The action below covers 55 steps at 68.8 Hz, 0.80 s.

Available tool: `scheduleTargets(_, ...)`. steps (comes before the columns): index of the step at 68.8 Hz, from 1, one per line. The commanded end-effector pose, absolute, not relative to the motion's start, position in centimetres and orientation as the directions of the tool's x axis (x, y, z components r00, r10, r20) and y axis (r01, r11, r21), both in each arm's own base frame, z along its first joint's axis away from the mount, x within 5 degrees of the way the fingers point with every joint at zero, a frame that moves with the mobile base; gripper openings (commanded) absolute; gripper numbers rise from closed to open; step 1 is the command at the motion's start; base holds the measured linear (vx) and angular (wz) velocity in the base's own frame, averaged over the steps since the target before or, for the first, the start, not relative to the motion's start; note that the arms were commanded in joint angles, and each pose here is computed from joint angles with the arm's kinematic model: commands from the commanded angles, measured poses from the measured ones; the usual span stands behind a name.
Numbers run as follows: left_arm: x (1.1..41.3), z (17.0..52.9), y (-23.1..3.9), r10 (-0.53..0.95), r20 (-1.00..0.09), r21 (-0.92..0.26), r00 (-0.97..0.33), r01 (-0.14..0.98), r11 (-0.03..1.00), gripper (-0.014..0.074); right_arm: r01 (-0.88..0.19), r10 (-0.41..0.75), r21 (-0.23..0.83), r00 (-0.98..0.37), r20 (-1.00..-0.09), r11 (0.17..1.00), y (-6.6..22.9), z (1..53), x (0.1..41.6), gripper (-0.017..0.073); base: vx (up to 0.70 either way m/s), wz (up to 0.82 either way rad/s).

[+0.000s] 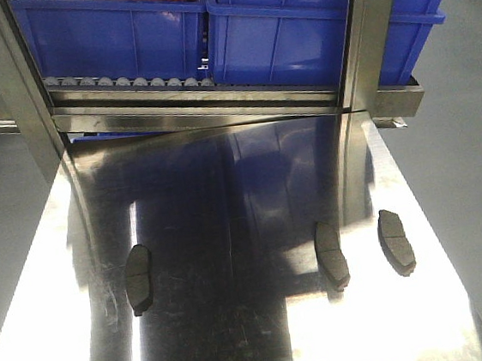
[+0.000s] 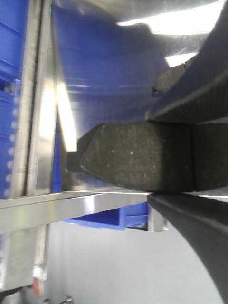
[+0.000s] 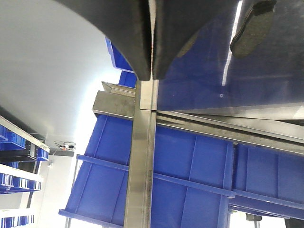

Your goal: Move and align brake pads A on conveyor

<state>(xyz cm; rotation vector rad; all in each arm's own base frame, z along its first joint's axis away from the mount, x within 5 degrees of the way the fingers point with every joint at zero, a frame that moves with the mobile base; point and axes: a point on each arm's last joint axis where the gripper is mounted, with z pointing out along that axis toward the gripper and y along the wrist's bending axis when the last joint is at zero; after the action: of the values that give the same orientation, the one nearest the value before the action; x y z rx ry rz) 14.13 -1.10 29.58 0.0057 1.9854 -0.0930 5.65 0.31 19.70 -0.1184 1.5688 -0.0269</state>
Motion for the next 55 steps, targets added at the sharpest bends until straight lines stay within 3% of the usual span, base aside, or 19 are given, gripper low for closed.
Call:
scheduleTargets(1,12.3,31.2,-1.0,-0.06,-0.966,-0.078,-0.251,0.06,0.995,-0.0006,-0.052,-0.1,-0.105,0.087,-0.991,0.993,0.3,20.3,5.5,-0.001,0.0,0.0)
scheduleTargets(25,8.3,30.3,-0.7,-0.072,-0.991,-0.08,-0.115,0.071,0.994,-0.0006,-0.052,-0.1,-0.105,0.087,-0.991,0.993,0.3,20.3,5.5,-0.001,0.0,0.0)
scheduleTargets(55,8.2,30.4,-0.7,-0.072,-0.992,-0.08,-0.107,0.071,0.994,-0.0006,-0.055,-0.1,-0.105,0.086,-0.991,0.993,0.4,20.3,5.5,-0.001,0.0,0.0)
